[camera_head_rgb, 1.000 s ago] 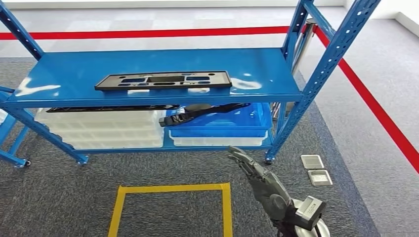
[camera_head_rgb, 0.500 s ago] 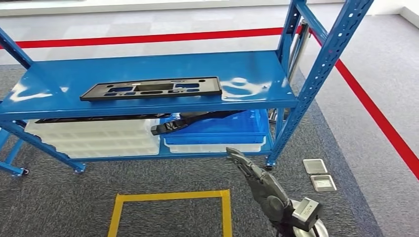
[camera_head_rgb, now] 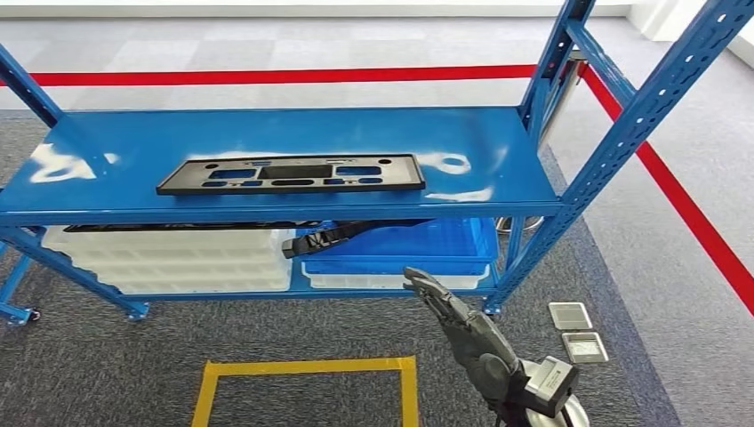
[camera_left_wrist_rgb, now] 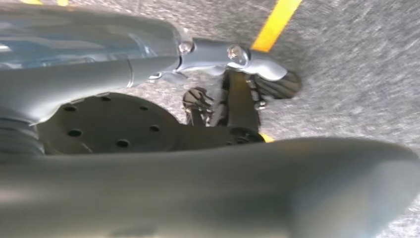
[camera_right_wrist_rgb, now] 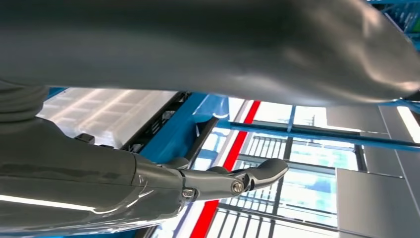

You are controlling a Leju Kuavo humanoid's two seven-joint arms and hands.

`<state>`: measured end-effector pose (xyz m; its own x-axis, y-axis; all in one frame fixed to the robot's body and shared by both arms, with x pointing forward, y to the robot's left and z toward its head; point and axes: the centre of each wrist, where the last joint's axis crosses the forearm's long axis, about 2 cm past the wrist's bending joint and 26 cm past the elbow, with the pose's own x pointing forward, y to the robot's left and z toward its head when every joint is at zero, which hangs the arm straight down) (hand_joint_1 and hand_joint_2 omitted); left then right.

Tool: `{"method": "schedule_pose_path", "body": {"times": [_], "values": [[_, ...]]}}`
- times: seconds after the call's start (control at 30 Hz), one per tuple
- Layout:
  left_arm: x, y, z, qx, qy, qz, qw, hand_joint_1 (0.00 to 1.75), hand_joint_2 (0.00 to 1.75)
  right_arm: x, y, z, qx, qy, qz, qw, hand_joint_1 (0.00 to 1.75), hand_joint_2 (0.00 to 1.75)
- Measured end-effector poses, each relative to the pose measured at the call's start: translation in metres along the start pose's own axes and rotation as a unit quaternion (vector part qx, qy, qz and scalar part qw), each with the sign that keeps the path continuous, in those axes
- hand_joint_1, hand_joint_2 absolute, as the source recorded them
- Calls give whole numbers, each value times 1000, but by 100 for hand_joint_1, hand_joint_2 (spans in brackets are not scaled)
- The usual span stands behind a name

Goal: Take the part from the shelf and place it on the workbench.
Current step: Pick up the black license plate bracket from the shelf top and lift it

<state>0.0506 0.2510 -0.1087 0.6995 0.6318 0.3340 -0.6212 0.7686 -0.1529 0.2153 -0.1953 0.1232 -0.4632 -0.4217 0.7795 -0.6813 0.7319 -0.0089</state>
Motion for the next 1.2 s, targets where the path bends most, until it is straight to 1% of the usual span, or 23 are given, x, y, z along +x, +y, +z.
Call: {"method": "schedule_pose_path", "body": {"times": [0.37, 0.8, 1.03, 1.2], "values": [[4, -4, -1, -13, -7, -6, 1000, 0, 0, -1, -1, -1, 2, 0, -1, 1000, 0, 0], [1, -1, 0, -20, -2, -39, 999, 0, 0, 2, 5, 3, -2, 0, 11, 1000, 0, 0], [2, -2, -1, -21, 15, -69, 997, 0, 0, 6, 14, 19, -24, 12, 16, 1000, 0, 0], [3, -2, -1, -18, 21, -84, 996, 0, 0, 11, 16, 24, -31, 11, 18, 999, 0, 0]]}}
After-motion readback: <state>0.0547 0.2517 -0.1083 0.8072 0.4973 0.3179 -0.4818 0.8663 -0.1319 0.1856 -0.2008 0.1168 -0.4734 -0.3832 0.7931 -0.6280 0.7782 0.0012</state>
